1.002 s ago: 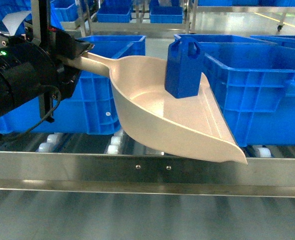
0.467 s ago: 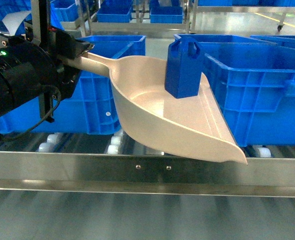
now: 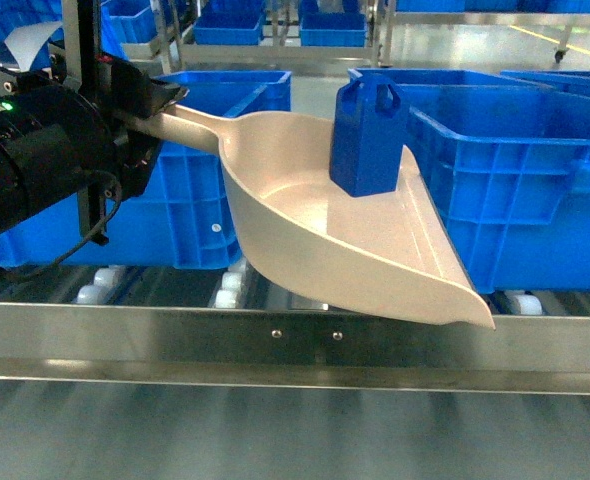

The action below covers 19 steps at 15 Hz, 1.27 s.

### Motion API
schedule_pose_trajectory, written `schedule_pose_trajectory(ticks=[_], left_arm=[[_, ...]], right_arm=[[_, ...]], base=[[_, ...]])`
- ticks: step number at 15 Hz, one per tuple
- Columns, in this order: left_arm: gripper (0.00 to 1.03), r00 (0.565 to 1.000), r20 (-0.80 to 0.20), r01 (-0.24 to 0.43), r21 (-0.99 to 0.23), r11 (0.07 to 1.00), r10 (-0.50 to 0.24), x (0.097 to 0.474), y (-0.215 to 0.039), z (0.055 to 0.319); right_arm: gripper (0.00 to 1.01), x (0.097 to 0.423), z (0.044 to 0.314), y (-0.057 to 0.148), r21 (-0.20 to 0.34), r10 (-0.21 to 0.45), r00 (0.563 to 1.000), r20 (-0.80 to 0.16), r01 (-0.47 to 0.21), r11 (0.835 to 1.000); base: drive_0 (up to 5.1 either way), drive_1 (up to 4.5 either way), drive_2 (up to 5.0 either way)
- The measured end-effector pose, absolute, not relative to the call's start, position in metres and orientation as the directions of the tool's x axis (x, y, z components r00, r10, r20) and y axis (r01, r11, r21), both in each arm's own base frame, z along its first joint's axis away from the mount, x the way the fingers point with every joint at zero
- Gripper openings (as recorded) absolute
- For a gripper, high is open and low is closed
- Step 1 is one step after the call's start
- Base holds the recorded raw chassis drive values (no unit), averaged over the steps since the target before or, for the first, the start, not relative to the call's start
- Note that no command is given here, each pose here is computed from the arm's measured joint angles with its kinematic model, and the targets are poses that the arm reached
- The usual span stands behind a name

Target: Place part in tray to right shelf

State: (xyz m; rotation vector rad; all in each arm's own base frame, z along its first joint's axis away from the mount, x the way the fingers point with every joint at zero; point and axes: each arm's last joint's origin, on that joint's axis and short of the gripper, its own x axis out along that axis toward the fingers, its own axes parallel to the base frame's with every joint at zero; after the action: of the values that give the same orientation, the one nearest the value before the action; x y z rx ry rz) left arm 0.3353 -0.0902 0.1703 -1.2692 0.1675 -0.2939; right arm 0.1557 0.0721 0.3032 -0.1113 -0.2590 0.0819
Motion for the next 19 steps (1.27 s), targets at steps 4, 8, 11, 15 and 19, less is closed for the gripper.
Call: schedule_pose_trajectory(ticks=[4, 8, 11, 15, 19], left_arm=[[0.14, 0.951, 0.038, 0.124, -0.956, 0.267, -0.308, 0.335, -0.090, 0.170], [0.14, 0.965, 0.093, 0.146, -0.967, 0.208, -0.247, 0.333, -0.091, 0.172], [0.14, 0.983, 0.123, 0.121, -0.992, -0.023, -0.136, 0.317, -0.087, 0.172], [0.14, 0.987, 0.159, 0.158, -0.986, -0.057, 0.003, 0.288, -0.068, 0.203], [0.14, 0.981, 0.015, 0.004, -0.999, 0.054, 0.196, 0.300, -0.044, 0.218]], right_arm=[[0.98, 0.156, 0.303, 0.072, -0.120, 0.095, 0.963, 0.251, -0.066, 0.991], [0.98, 0.156, 0.303, 0.072, -0.120, 0.095, 0.963, 0.251, -0.066, 0.991], [0.98, 0.156, 0.303, 0.072, -0.120, 0.095, 0.963, 0.251, -0.066, 0.991], [0.98, 0.156, 0.303, 0.072, -0.120, 0.095, 0.963, 0.251, -0.066, 0.991], [0.98, 0.156, 0.303, 0.072, -0.120, 0.095, 0.963, 0.251, -0.066, 0.991]], base=[[0.0, 0.00, 0.0], [0.0, 0.00, 0.0], [0.0, 0.00, 0.0], [0.0, 0.00, 0.0], [0.0, 0.00, 0.0]])
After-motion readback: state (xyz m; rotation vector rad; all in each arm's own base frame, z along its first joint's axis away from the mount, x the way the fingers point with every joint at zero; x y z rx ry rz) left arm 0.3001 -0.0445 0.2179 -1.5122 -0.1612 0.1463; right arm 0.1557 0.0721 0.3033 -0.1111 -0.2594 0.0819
